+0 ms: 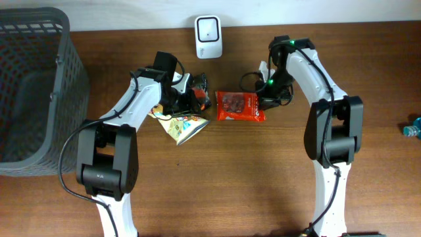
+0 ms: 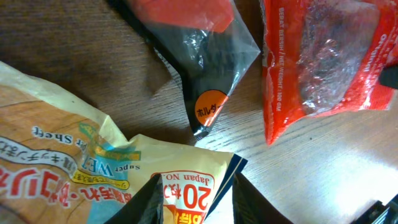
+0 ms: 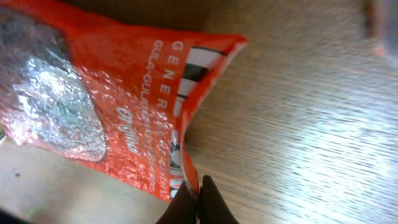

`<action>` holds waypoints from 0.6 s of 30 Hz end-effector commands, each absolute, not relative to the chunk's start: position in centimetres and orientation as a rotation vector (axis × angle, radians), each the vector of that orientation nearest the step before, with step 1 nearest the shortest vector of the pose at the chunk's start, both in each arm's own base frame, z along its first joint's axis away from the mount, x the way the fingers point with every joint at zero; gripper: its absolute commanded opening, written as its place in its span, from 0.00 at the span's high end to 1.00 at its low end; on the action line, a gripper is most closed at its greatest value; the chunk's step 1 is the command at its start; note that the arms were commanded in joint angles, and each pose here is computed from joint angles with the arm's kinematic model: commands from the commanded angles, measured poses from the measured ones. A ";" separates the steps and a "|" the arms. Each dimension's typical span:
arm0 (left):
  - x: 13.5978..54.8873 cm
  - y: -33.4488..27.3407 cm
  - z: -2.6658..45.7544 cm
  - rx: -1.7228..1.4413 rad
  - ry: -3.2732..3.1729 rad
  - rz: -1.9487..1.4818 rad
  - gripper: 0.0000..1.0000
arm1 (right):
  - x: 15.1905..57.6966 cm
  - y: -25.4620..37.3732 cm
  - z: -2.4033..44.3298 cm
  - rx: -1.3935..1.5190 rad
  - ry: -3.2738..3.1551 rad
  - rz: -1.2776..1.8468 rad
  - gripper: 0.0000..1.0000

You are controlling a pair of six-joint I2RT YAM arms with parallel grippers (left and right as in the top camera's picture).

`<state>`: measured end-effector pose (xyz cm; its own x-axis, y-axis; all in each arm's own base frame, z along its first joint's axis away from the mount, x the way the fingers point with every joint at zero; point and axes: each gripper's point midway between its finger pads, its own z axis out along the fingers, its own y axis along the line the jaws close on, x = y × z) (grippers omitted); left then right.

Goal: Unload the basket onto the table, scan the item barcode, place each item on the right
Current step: 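Release the red bag onto the table and raise the right gripper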

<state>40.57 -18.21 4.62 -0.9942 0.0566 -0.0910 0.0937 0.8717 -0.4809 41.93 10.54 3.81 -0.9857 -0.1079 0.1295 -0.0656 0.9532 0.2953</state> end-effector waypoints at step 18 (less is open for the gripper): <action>39.8 -25.9 4.8 0.205 2.906 -0.983 0.22 | 42.4 -0.5 16.6 -0.333 -3.231 -0.270 0.01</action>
